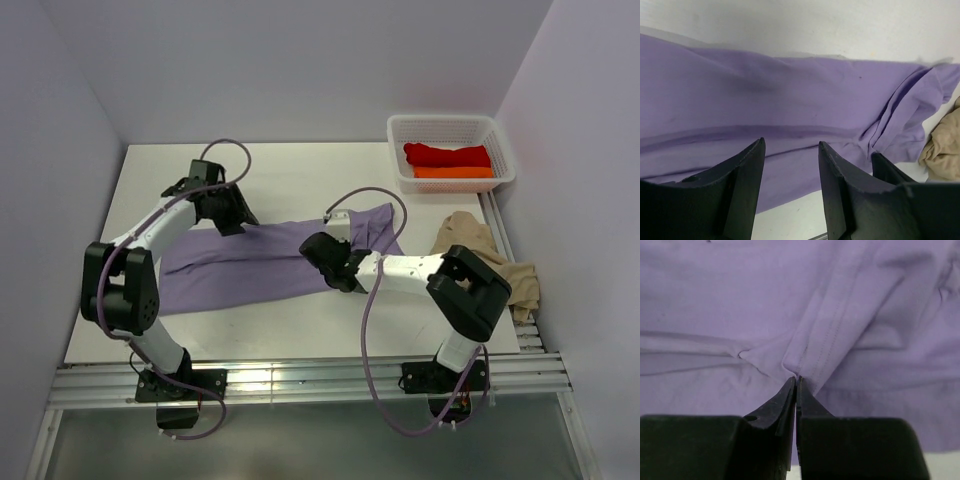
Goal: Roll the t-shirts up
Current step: Fold the tshirt
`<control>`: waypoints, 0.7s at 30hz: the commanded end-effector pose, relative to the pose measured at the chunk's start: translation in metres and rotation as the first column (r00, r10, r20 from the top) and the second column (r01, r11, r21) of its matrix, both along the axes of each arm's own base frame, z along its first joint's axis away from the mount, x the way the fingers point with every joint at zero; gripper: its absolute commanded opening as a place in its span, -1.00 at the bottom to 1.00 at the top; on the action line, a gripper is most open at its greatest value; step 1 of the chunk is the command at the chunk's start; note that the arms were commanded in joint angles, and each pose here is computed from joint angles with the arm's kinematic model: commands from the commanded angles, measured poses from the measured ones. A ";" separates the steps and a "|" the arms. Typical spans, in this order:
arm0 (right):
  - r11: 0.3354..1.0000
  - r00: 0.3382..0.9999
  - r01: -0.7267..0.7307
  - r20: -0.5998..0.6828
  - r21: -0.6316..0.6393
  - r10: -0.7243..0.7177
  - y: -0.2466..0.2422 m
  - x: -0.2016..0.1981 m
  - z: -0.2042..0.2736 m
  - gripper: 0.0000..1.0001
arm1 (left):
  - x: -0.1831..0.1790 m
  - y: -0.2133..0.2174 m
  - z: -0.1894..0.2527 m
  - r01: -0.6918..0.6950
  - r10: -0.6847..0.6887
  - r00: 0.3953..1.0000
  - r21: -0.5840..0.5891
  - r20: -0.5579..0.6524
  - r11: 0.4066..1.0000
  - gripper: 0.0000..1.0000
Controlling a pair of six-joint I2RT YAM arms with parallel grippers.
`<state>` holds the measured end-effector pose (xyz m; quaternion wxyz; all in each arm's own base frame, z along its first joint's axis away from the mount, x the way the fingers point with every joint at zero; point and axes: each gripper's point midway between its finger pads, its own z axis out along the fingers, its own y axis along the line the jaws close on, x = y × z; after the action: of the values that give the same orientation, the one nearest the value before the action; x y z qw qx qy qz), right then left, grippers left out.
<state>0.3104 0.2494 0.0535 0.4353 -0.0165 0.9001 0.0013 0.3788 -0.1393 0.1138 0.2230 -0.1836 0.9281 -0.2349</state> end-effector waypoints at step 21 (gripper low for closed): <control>0.934 0.999 -0.007 0.050 0.357 -0.011 -0.011 -0.015 0.064 0.36 | 0.012 -0.153 -0.023 0.284 -0.280 0.958 -0.059 0.056 0.957 0.03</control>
<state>0.2702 0.2379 0.0796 0.4309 0.0727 0.8933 0.1054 0.3742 -0.2691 0.0656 0.1719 -0.0699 0.9463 -0.2647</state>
